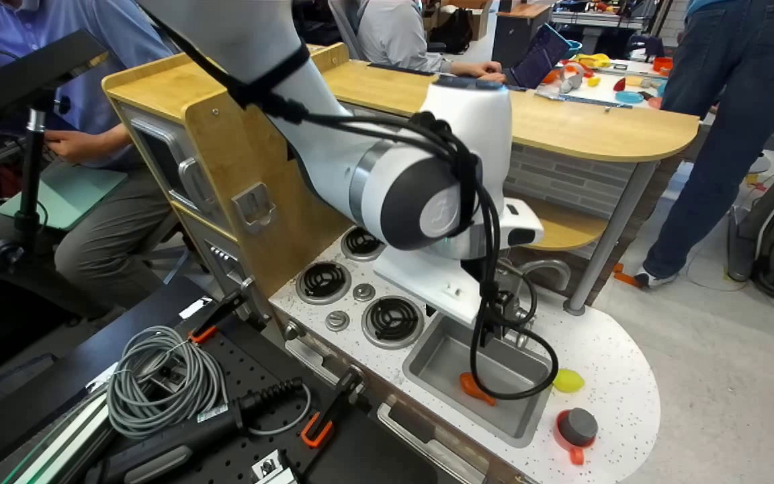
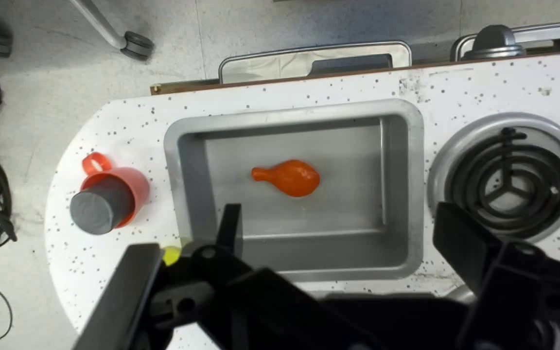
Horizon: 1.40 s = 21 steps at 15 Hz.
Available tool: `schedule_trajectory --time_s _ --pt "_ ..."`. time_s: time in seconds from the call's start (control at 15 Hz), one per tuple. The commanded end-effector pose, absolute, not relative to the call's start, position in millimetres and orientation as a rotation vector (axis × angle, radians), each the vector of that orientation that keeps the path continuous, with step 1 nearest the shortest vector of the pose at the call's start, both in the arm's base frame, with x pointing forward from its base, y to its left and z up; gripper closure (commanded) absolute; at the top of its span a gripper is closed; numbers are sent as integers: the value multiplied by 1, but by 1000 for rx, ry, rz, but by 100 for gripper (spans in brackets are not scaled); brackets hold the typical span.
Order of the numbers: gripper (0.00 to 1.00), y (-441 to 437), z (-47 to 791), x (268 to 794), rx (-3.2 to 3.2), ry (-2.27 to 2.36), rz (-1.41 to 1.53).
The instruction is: Remove the chicken from the sink and put it on the stovetop
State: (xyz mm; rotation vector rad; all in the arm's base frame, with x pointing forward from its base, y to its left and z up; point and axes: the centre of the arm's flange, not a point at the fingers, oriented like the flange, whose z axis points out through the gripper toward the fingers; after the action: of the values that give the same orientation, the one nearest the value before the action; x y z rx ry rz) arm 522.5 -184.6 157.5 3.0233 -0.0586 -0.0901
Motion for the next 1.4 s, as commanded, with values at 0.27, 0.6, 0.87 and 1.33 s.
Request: schedule_trajectory --time_s 0.27,0.6,0.87,1.33 --pt "0 -218 26 542 2954 -80 -184" --pt "0 -235 -29 558 2923 -38 -234" --pt "0 -236 -52 581 2921 31 -213" --pt "0 -235 -77 607 2929 162 -196"
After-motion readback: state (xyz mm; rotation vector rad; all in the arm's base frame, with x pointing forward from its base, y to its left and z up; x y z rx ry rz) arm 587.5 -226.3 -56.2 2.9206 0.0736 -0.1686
